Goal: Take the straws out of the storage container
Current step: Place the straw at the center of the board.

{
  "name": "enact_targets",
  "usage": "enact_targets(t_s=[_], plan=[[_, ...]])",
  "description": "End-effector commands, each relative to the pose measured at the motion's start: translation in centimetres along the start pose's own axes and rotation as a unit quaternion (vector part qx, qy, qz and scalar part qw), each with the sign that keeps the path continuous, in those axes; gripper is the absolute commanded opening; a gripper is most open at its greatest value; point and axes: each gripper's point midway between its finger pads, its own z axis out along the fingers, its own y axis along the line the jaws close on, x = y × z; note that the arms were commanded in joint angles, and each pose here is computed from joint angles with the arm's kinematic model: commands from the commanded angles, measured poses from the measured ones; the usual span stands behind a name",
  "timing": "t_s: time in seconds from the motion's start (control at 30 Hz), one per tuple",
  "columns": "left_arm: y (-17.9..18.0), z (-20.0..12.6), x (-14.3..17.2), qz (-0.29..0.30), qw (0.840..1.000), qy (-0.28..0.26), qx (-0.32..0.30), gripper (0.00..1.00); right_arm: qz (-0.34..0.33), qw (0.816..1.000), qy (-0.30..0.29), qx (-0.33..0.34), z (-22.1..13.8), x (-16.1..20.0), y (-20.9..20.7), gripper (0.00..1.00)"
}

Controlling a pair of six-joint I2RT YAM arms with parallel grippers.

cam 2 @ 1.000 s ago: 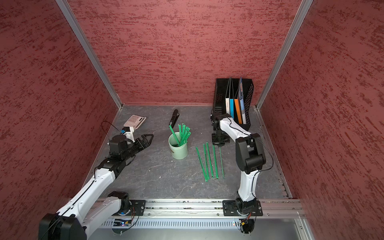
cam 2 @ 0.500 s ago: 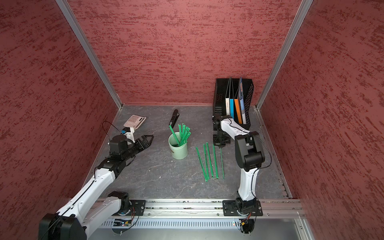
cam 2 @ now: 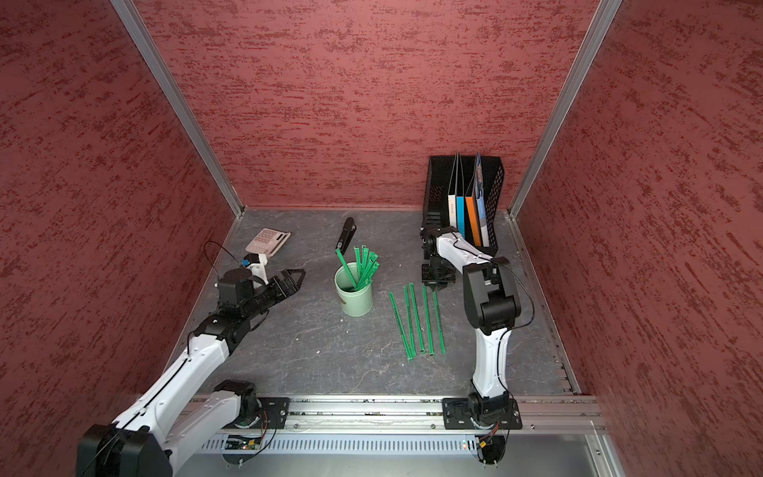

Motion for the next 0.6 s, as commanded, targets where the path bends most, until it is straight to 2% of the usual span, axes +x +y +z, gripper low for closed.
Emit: enact_targets(t_s=[0.0,0.17,0.3,0.4,0.57], plan=[[-0.4,-0.5,-0.9,0.012,1.000,-0.013,-0.001,1.00,0.002,1.000,-0.005,0.001,-0.1,-0.7,-0.3,0.20],[-0.4,-0.4,-0.9,0.011,1.000,-0.013,-0.001,1.00,0.011,0.999,-0.030,0.005,-1.6,-0.6,-0.7,0.23],[-0.6,-0.3,-1.1,0.008,1.000,-0.016,0.003,1.00,-0.004,0.992,-0.120,-0.037,-6.4,-0.2,0.6,0.27],[-0.7,0.0,-1.2,0.001,1.000,-0.015,0.010,1.00,-0.051,0.973,-0.210,-0.086,-10.8,1.3,3.7,0.33],[-1.6,0.4,-1.2,-0.007,1.000,-0.009,0.025,1.00,-0.094,0.922,-0.331,-0.179,-16.5,5.0,8.8,0.34]])
